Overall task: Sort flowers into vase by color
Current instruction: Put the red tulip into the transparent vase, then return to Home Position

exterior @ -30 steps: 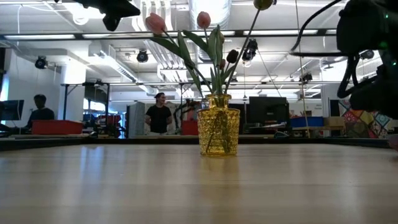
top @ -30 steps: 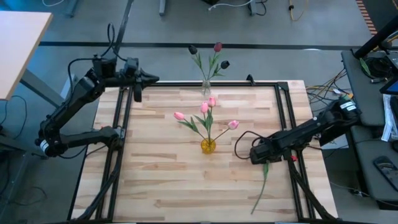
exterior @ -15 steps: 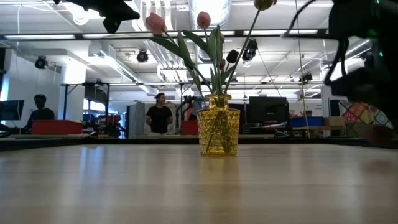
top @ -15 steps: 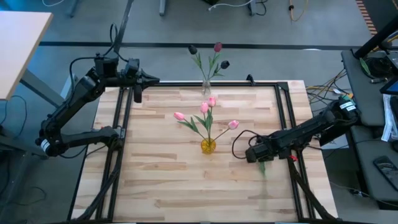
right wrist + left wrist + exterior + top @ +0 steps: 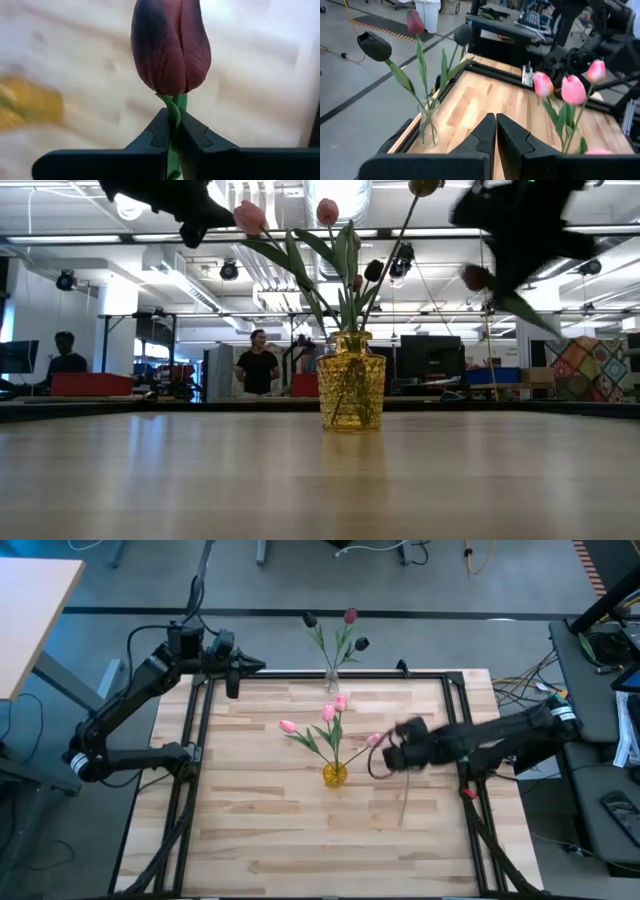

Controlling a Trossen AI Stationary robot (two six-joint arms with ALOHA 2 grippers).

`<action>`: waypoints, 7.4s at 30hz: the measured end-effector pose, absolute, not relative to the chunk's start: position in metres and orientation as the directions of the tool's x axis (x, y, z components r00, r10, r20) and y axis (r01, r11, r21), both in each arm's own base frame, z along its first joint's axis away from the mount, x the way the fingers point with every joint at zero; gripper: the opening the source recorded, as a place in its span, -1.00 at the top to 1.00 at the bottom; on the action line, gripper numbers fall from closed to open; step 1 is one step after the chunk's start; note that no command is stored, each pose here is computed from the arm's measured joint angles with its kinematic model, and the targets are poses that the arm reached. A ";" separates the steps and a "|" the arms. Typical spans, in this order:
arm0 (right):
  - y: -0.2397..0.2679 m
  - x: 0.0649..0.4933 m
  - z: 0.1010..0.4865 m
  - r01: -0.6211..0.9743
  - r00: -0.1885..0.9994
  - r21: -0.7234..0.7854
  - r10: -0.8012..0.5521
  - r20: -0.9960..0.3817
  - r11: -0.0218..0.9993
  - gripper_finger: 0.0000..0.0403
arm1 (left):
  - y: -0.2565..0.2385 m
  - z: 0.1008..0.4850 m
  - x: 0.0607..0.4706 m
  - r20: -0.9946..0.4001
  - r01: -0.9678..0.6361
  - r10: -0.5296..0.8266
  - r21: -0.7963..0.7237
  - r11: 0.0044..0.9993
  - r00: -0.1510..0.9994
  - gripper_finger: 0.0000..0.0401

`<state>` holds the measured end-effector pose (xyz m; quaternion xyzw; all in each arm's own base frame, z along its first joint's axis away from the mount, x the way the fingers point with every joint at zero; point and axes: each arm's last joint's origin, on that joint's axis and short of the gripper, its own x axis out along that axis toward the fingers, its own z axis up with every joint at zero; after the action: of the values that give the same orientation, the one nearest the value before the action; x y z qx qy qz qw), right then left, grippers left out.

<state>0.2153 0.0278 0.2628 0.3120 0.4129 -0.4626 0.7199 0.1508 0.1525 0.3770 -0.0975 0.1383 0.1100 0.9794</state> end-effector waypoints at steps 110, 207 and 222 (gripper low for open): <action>-0.201 0.341 0.438 0.409 0.822 -0.094 -0.411 -0.394 0.908 0.94 | 0.281 0.328 0.184 -0.243 -0.536 0.490 -0.183 0.824 0.837 1.00; -0.085 0.166 0.234 0.275 0.946 0.078 -0.255 -0.202 0.958 0.96 | 0.088 0.220 0.149 -0.006 -0.195 0.196 -0.151 0.969 0.981 1.00; -0.066 0.135 0.206 0.298 0.947 0.127 -0.276 -0.163 0.946 0.96 | 0.051 0.194 0.129 -0.064 -0.263 0.256 -0.142 0.954 0.964 1.00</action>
<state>0.1351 -0.0658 0.2056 0.0751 0.0716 -0.1458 0.9839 0.1291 0.0511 0.1945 -0.0747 0.0223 0.1314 0.9883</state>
